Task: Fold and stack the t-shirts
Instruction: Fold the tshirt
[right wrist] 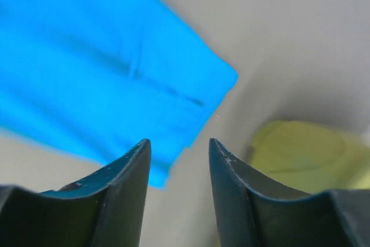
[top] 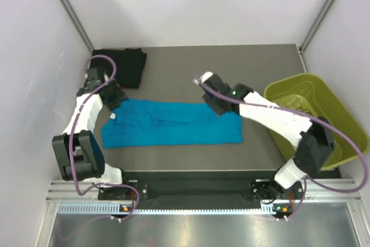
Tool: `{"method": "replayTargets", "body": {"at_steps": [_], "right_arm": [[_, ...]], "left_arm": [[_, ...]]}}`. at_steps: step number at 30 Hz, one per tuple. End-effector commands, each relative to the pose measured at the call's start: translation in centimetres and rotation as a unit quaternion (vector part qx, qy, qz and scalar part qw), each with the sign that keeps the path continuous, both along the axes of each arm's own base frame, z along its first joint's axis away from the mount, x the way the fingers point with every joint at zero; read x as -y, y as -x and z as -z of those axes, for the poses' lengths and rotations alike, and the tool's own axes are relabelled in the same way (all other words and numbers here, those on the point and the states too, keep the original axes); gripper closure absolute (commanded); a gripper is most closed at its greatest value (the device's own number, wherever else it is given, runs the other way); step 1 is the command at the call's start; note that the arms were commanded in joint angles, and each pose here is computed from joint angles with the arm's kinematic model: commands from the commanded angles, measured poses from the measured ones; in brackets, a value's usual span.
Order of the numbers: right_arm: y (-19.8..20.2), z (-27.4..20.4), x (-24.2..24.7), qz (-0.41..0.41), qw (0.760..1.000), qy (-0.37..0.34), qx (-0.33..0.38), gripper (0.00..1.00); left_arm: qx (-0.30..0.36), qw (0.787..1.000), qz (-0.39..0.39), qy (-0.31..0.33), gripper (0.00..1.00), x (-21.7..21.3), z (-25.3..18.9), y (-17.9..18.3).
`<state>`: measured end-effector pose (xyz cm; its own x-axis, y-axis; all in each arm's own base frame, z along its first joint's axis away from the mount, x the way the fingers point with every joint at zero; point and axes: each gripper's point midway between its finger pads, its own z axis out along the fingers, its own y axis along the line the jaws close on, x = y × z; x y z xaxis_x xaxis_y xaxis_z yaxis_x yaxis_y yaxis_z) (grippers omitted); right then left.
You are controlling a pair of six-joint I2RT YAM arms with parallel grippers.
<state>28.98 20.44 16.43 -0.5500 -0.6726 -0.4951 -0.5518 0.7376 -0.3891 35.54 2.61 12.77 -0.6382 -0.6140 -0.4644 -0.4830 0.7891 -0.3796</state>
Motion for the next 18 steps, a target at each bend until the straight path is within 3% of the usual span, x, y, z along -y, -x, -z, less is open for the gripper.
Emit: {"method": "replayTargets", "body": {"at_steps": [1, 3, 5, 11, 18], "right_arm": [[1.4, 2.9, 1.7, 0.166, 0.978, -0.081, -0.095, 0.56], [1.4, 3.2, 0.8, 0.190, 0.964, -0.153, -0.105, 0.56], [1.9, 3.7, 2.5, 0.229, 0.953, -0.174, -0.098, 0.57], [1.5, 6.7, 6.5, 0.270, 0.948, -0.147, -0.086, 0.56], [3.1, 8.9, 6.7, 0.253, 0.944, -0.162, -0.138, 0.60]], "left_arm": [[0.070, 0.991, 0.110, 0.029, 0.47, 5.0, -3.3, -3.2], [0.081, 0.987, 0.132, 0.051, 0.47, 6.4, -3.5, -3.6], [0.076, 0.984, 0.157, 0.049, 0.47, 8.2, -2.8, -3.8], [0.045, 0.978, 0.189, 0.074, 0.48, 11.7, 0.1, -4.8], [0.028, 0.976, 0.206, 0.070, 0.48, 13.1, 1.8, -4.8]]}}
